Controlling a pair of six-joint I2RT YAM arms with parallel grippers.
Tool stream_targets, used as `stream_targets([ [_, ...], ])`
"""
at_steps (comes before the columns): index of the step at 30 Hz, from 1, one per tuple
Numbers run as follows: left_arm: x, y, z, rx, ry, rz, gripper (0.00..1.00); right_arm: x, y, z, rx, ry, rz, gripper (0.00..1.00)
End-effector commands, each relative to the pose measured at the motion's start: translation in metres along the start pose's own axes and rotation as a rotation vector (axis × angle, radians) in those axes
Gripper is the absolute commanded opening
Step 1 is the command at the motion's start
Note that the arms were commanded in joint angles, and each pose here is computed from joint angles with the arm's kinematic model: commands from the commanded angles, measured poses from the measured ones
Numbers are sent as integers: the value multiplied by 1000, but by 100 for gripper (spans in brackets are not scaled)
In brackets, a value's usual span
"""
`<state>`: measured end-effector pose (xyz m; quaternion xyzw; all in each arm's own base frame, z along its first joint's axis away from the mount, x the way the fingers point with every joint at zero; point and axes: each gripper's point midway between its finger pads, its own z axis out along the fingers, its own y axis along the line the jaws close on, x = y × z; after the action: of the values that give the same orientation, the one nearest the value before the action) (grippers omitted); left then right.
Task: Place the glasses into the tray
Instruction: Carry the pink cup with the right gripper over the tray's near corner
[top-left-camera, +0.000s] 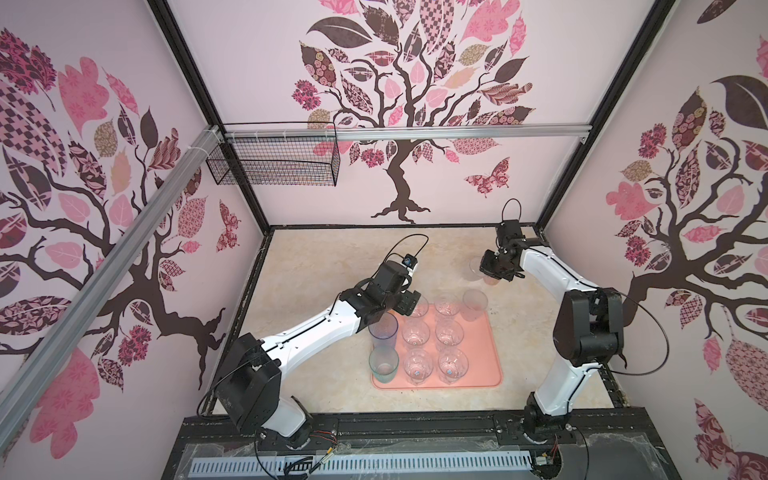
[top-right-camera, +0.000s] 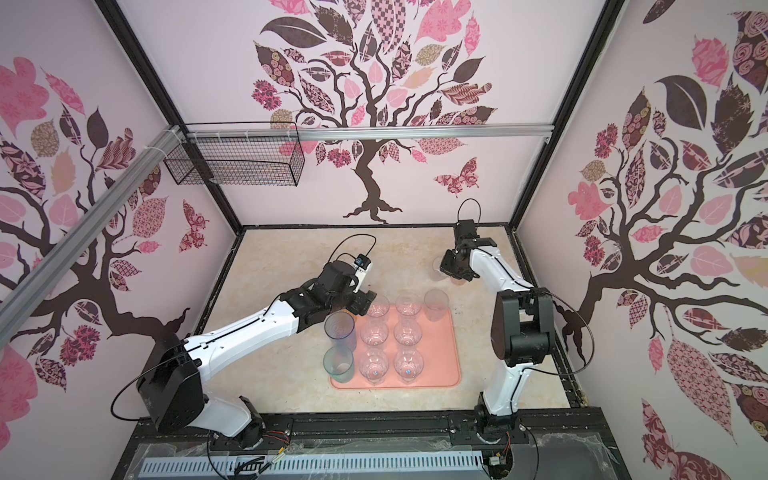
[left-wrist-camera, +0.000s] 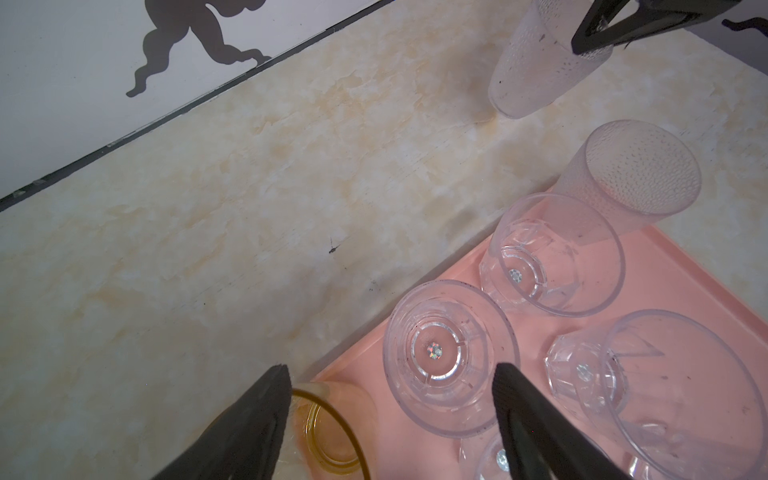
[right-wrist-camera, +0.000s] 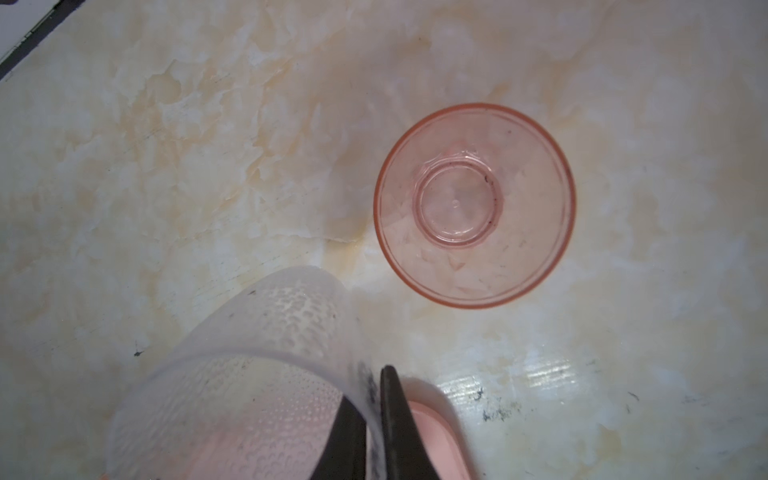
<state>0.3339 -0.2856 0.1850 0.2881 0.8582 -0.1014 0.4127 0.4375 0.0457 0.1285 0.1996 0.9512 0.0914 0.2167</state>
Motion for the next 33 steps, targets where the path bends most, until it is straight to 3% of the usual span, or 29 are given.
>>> stream_targets([
  [1,-13,3,-5,-12,-28,7,80,-6,8,-60,-33,-62,-38,7],
  [11,-32,-2,-41,17,-75,-47,80,66,-31,-128,26,-24,-106,7],
  [17,-20,-36,-59,5,-60,70,80,116,-52,-148,37,48,-94,6],
  [25,18,-89,-65,52,-14,138,82,167,-63,-133,65,130,-110,5],
  [33,35,-115,-62,87,15,128,82,187,-62,-99,143,145,-160,6],
])
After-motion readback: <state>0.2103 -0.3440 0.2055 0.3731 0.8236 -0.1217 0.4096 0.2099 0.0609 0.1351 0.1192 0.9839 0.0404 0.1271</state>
